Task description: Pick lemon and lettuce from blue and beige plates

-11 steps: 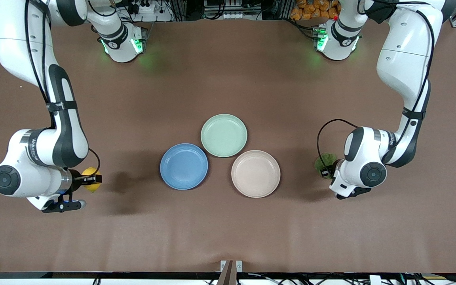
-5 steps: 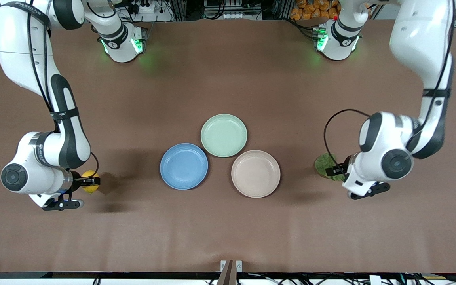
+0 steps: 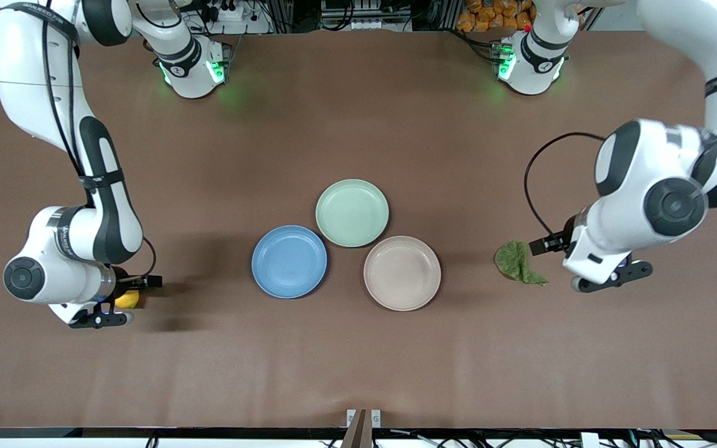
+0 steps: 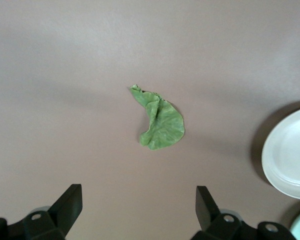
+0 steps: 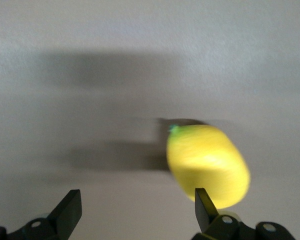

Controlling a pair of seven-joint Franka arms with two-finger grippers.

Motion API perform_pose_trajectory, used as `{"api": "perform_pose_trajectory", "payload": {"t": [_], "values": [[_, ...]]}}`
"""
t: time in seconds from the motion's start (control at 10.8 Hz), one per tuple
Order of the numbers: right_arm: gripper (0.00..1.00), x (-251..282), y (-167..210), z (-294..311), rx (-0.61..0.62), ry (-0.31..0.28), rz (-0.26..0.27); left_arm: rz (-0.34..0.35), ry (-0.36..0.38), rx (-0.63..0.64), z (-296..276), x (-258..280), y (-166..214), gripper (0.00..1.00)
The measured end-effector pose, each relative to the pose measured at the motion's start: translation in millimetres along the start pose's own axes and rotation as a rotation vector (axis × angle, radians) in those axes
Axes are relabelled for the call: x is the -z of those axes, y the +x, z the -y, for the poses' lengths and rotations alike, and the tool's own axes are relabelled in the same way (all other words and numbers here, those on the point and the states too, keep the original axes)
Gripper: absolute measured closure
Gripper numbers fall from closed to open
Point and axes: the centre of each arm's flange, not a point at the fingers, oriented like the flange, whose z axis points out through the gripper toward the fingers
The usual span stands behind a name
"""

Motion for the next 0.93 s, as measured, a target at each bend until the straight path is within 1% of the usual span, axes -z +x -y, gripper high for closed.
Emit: {"api": "perform_pose_trajectory", "payload": {"t": [0.19, 0.37, 0.56, 0.65, 0.93], "values": [[0.00, 11, -24, -7, -0.005, 0.048, 0.009, -0.060, -0.024, -0.026, 1, 47, -19, 0.00], [0.00, 25, -50, -4, 0.000, 0.059, 0.012, -0.117, -0.040, -0.085, 7, 88, -37, 0.00], [0.00, 40, -79, 2, 0.012, 0.051, 0.008, -0.150, -0.046, -0.110, 16, 113, -49, 0.00], [0.00, 56, -92, 3, 0.015, 0.048, -0.008, -0.144, -0.041, -0.111, 19, 117, -54, 0.00], [0.00, 139, -119, 6, 0.022, 0.043, -0.115, -0.128, -0.030, -0.119, 24, 123, -60, 0.00]]}}
